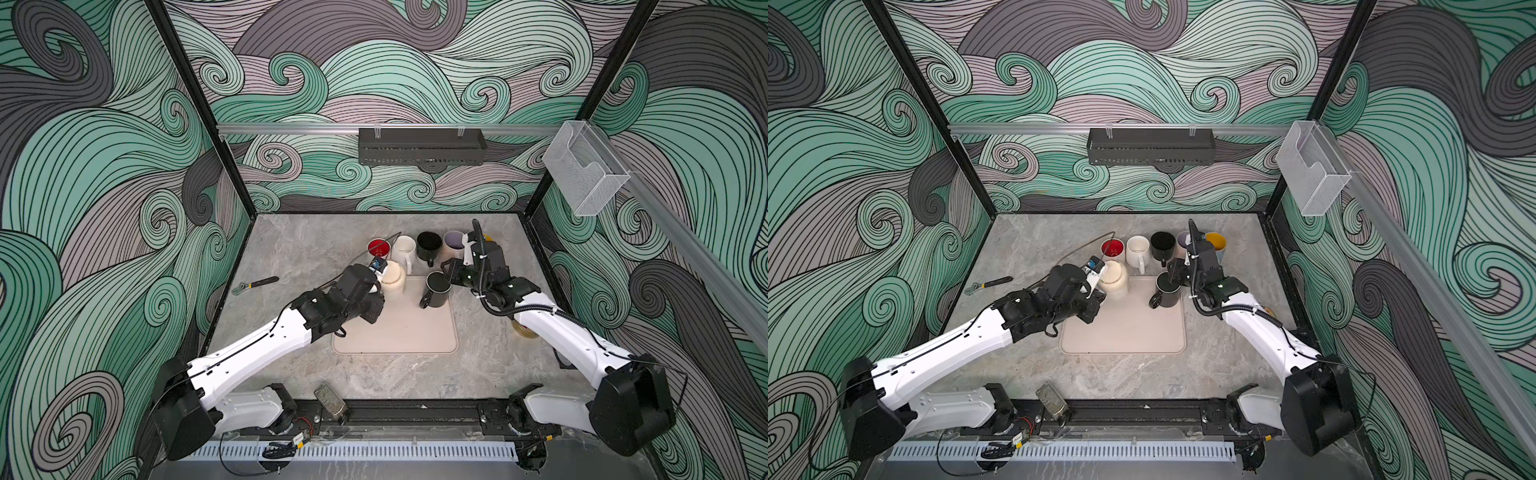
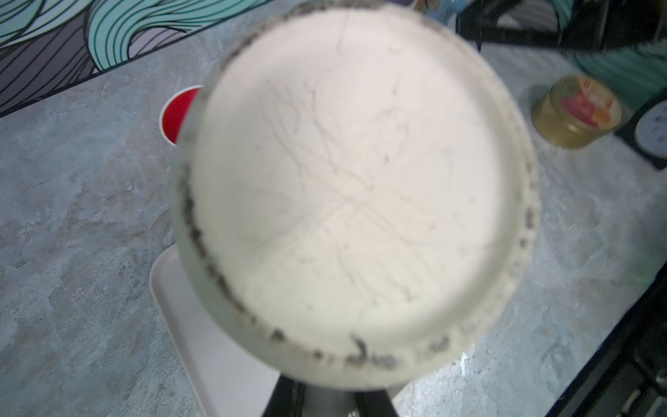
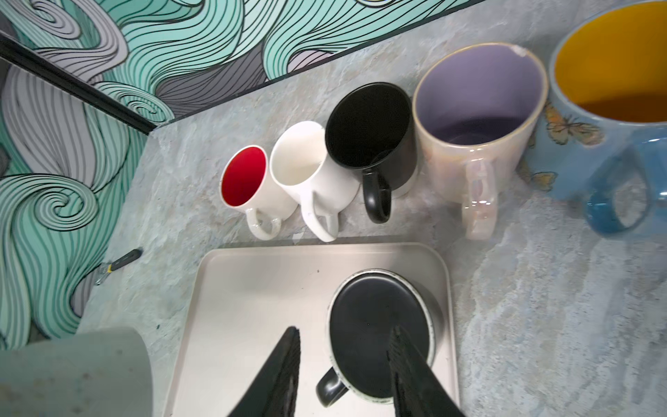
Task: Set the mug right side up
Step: 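Lift the cream mug with the left gripper while the right gripper moves toward it, then grasp the cream mug rim with the right gripper while the left gripper holds it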
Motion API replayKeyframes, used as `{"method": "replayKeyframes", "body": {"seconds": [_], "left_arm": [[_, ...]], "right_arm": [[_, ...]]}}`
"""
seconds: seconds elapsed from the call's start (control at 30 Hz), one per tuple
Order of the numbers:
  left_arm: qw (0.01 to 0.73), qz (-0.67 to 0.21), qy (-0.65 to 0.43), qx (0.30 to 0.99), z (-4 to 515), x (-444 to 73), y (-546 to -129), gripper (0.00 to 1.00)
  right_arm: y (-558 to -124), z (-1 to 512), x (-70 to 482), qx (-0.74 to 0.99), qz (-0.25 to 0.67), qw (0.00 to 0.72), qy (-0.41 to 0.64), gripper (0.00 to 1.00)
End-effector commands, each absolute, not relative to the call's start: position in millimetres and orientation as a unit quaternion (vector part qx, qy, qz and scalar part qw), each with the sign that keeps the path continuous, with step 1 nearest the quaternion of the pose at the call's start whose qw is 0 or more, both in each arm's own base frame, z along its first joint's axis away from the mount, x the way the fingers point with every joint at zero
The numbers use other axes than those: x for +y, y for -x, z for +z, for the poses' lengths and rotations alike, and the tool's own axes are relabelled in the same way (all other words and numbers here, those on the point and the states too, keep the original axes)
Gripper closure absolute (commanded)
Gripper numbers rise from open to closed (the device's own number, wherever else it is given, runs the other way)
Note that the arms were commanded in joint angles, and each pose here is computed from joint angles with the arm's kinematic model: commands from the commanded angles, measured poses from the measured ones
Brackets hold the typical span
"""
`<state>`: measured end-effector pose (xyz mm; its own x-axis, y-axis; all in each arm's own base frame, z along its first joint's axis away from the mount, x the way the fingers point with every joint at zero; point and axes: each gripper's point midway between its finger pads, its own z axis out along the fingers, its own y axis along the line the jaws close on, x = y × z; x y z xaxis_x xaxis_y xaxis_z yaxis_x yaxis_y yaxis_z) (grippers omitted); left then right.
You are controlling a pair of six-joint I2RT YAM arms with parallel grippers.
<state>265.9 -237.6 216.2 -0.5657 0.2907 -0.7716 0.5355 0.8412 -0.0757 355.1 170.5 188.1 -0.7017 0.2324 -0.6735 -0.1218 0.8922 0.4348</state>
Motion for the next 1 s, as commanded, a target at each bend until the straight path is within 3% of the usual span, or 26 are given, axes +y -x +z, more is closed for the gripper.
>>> {"method": "replayKeyframes", "body": {"seconds": [0.0,0.43,0.97], "left_arm": [[0.488,-0.279,-0.167,0.810,296,-247,-278,1.00],[0.500,-0.505,-0.064,0.701,369,-236,-287,1.00],[0.525,-0.626,0.045,0.575,403,-203,-300,1.00]], "right_arm": [[-355,203,201,0.880,0.306,0.364,-0.013,0.58],[-336,260,292,0.752,0.584,0.301,0.052,0.60],[-298,312,336,0.661,0.693,0.258,0.126,0.56]]}}
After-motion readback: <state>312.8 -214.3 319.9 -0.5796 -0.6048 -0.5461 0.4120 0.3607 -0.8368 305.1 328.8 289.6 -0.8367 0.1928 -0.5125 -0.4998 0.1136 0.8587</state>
